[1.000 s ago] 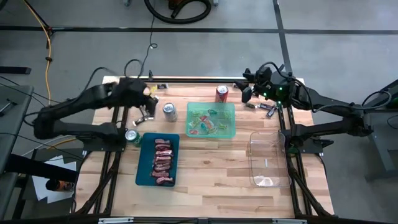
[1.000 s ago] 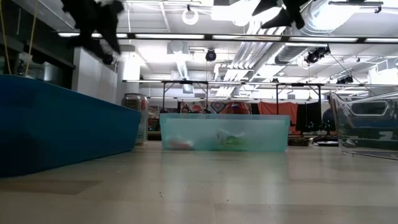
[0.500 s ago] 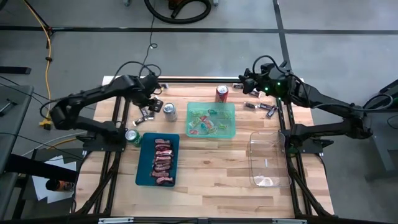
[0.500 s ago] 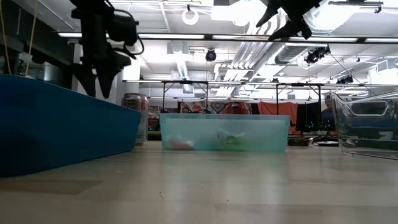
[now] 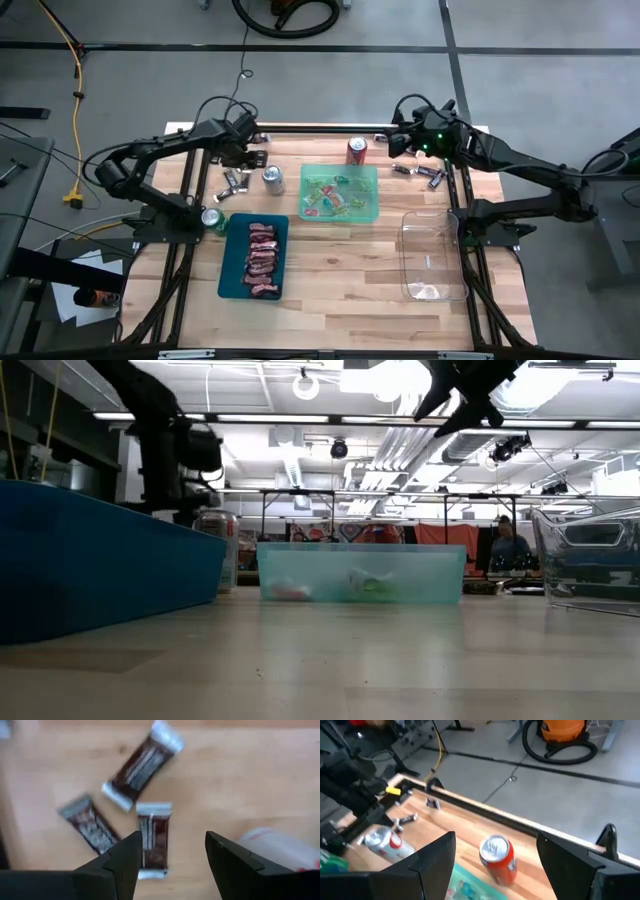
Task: Organize candy in baskets
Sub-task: Put the white brown chocolate into the transparent bin
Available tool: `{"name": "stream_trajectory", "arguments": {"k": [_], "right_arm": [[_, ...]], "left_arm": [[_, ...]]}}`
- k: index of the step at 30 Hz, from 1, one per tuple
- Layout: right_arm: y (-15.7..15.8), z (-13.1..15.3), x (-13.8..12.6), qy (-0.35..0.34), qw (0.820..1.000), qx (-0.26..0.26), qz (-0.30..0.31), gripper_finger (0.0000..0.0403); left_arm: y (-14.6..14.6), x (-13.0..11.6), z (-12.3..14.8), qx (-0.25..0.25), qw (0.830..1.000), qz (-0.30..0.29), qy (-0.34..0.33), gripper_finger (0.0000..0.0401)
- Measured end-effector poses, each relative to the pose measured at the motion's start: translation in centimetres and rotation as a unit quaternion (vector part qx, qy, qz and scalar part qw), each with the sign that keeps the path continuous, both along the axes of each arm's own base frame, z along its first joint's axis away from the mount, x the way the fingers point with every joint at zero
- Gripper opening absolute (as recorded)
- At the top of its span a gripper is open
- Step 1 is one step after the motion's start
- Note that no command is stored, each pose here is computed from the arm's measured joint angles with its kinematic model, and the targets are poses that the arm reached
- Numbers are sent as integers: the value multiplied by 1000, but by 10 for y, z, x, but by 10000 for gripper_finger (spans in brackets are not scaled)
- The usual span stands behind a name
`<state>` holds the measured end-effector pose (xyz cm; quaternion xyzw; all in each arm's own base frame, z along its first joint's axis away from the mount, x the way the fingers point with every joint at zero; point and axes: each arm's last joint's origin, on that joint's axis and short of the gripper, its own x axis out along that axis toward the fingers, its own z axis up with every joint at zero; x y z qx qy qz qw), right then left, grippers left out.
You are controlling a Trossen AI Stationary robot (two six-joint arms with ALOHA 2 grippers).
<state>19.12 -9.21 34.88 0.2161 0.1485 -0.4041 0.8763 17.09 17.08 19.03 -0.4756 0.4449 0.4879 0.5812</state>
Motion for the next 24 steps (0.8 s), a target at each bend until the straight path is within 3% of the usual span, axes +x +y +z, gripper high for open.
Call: {"name": "stream_trajectory", "arguments": {"k": [2, 8, 12, 14, 20, 24], "right_arm": [[0, -2, 0, 0, 1000, 16, -4, 272], [-4, -8, 2, 16, 999, 26, -13, 272], [-10, -12, 5, 31, 999, 25, -19, 272], [-12, -15, 8, 33, 999, 31, -24, 272], [-19, -26, 18, 70, 997, 31, -18, 272], [-19, -32, 23, 71, 996, 59, 0, 272]], "left_arm": [[-3, -4, -8, -20, 1000, 17, -4, 202], [-6, -13, -31, -18, 997, 68, 17, 202], [1, -10, -36, 6, 996, 85, 4, 202], [-1, -12, -42, -19, 996, 83, 18, 202], [6, -2, -58, -21, 998, 53, 17, 202], [4, -1, -64, -30, 998, 38, 41, 201]]}}
